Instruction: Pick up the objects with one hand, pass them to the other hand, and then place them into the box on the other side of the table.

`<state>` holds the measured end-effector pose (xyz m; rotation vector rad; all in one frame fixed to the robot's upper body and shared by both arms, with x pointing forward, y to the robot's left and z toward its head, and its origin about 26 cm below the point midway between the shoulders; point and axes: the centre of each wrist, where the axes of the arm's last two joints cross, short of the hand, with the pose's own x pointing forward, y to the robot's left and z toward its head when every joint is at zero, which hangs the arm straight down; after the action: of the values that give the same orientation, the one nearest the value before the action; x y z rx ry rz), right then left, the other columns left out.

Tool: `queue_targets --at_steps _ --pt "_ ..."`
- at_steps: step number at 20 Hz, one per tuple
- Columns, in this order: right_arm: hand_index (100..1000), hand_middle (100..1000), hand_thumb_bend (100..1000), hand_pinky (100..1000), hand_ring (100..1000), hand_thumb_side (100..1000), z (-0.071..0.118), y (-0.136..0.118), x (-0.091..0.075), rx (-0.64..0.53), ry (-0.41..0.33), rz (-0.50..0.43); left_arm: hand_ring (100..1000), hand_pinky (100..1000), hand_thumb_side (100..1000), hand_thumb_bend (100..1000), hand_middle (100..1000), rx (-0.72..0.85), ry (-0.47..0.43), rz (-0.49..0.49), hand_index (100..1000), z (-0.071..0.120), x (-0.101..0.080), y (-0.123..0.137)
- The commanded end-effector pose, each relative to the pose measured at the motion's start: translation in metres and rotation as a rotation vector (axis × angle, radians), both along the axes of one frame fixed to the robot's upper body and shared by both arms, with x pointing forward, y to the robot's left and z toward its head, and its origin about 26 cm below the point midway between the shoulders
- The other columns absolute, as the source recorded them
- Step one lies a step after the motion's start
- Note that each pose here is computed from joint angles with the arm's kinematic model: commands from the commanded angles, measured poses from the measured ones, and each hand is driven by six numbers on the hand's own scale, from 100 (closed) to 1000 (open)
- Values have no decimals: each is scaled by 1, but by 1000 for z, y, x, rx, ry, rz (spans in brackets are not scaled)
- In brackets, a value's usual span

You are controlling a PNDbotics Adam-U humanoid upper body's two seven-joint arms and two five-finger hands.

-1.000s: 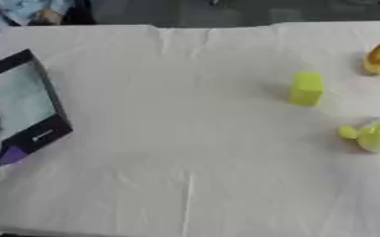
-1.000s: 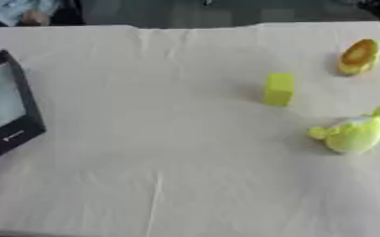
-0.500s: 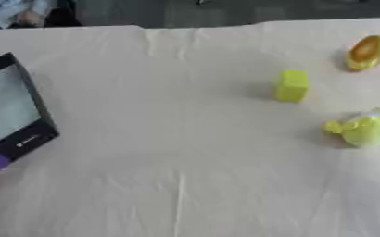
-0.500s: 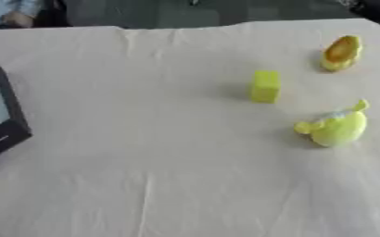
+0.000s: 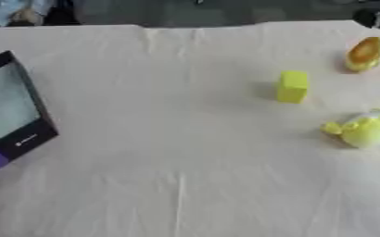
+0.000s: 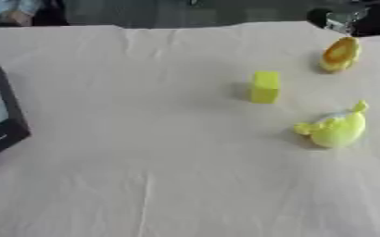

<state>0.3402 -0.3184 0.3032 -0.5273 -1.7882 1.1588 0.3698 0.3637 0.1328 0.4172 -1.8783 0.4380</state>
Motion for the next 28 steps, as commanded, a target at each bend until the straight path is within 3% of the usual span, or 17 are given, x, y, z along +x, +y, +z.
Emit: queue_targets --at_steps 1,12,20,28 --pt "919 910 483 935 951 342 24 -1 -16 -150 -18 31 853 831 617 890 897 43 -37 15 928 18 -2 10" --pt "918 912 489 942 951 291 25 -1 -40 -332 53 114 851 831 614 889 896 53 -32 24 928 18 -4 14" --pt "860 908 485 945 950 269 18 -12 -43 -451 137 114 850 831 613 888 896 56 -27 31 928 17 -5 16" --pt "893 915 492 951 952 248 1 -12 -42 -584 228 141 848 831 612 889 897 56 -26 31 929 17 -5 16"
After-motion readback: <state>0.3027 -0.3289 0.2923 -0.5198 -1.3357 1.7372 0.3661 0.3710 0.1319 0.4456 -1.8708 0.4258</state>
